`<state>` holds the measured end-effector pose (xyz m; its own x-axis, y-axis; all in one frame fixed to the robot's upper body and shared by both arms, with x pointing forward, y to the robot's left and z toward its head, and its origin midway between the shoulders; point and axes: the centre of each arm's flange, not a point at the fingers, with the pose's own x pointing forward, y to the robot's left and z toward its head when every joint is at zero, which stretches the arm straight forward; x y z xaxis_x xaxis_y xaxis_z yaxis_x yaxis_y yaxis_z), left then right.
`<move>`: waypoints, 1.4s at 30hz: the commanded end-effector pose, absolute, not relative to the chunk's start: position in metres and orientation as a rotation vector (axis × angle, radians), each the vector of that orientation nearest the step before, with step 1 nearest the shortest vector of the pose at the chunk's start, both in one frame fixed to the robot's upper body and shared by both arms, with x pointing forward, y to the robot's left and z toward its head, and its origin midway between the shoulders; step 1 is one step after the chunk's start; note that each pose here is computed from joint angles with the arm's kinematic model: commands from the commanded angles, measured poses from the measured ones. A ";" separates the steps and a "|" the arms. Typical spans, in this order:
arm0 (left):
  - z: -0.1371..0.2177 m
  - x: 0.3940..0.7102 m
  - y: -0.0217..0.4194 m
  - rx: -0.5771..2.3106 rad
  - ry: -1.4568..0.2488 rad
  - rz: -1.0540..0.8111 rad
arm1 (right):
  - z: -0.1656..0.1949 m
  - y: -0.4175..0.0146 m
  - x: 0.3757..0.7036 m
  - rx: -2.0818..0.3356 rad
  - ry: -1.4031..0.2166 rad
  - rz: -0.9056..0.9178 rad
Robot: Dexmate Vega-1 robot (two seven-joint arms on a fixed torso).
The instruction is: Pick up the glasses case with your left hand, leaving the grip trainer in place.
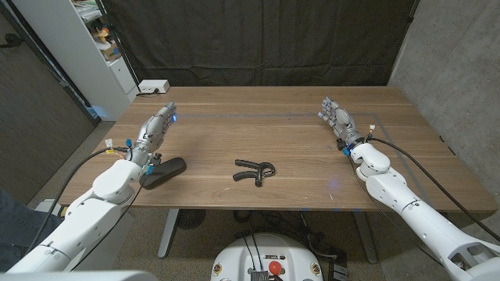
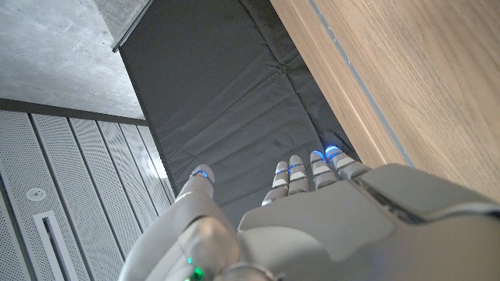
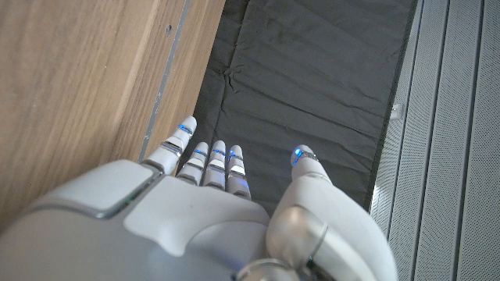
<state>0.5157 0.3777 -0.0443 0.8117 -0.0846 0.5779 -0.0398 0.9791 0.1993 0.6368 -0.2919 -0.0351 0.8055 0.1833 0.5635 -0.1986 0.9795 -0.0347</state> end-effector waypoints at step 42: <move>-0.043 0.475 0.397 0.326 -0.590 0.066 | -0.028 -0.304 0.638 0.017 -0.619 0.192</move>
<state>0.4839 0.3934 -0.0402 0.8283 -0.0391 0.5589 -0.1324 0.9556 0.2631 0.6378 -0.3034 -0.0285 0.7973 0.1780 0.5768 -0.1885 0.9812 -0.0422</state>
